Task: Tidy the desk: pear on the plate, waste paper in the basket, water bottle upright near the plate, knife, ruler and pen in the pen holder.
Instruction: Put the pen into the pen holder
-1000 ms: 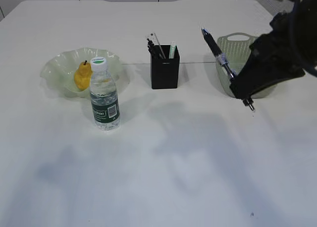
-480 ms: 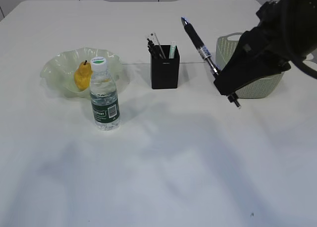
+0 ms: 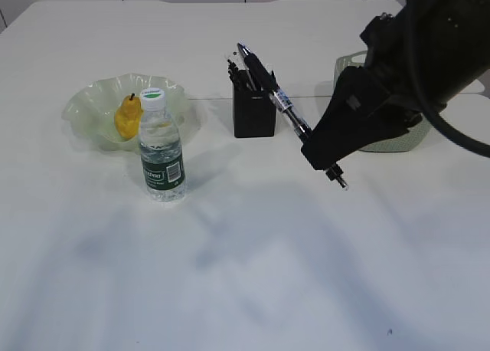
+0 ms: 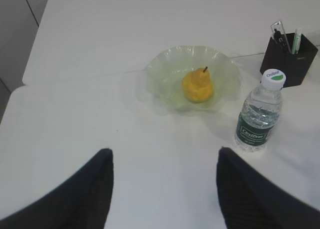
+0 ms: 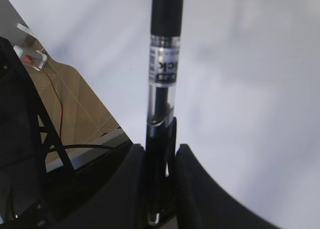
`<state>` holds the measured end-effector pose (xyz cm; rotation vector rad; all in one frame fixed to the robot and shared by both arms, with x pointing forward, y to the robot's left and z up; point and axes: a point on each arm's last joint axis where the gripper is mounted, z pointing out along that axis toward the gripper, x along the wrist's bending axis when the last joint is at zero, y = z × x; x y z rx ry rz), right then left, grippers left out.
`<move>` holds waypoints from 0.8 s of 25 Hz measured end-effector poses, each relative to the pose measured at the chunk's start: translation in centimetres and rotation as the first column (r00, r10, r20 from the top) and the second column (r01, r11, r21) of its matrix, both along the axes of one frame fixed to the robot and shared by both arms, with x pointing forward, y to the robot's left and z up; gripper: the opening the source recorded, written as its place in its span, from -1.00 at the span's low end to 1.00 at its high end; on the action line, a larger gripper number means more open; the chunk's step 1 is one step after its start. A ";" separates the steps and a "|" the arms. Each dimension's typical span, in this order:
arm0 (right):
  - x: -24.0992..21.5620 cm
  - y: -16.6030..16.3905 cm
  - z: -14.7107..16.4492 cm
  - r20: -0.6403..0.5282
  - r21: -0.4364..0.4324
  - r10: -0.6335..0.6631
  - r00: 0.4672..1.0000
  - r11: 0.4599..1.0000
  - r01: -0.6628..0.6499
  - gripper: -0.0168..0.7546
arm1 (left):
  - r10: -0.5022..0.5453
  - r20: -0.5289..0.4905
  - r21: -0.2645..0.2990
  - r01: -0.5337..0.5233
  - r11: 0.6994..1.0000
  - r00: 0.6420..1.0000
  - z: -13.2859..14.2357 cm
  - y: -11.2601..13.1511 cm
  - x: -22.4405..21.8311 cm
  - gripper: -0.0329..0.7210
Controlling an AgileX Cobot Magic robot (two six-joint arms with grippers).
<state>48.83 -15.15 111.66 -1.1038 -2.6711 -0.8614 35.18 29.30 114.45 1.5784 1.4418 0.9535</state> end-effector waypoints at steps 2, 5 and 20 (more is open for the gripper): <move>0.0 0.0 0.0 0.000 0.000 0.000 1.000 1.000 0.000 -0.68 | -0.013 0.022 0.025 0.012 1.000 1.000 0.1 0.0 0.1 0.32; 0.0 0.0 0.0 0.000 0.000 0.000 1.000 1.000 0.000 -0.68 | -0.023 0.070 0.037 0.021 0.999 0.997 0.1 -0.1 0.4 0.31; 0.0 0.0 0.0 -0.007 0.001 -0.011 1.000 1.000 0.011 -0.68 | -0.145 0.522 0.148 0.079 0.986 0.841 -6.1 -1.0 2.1 0.30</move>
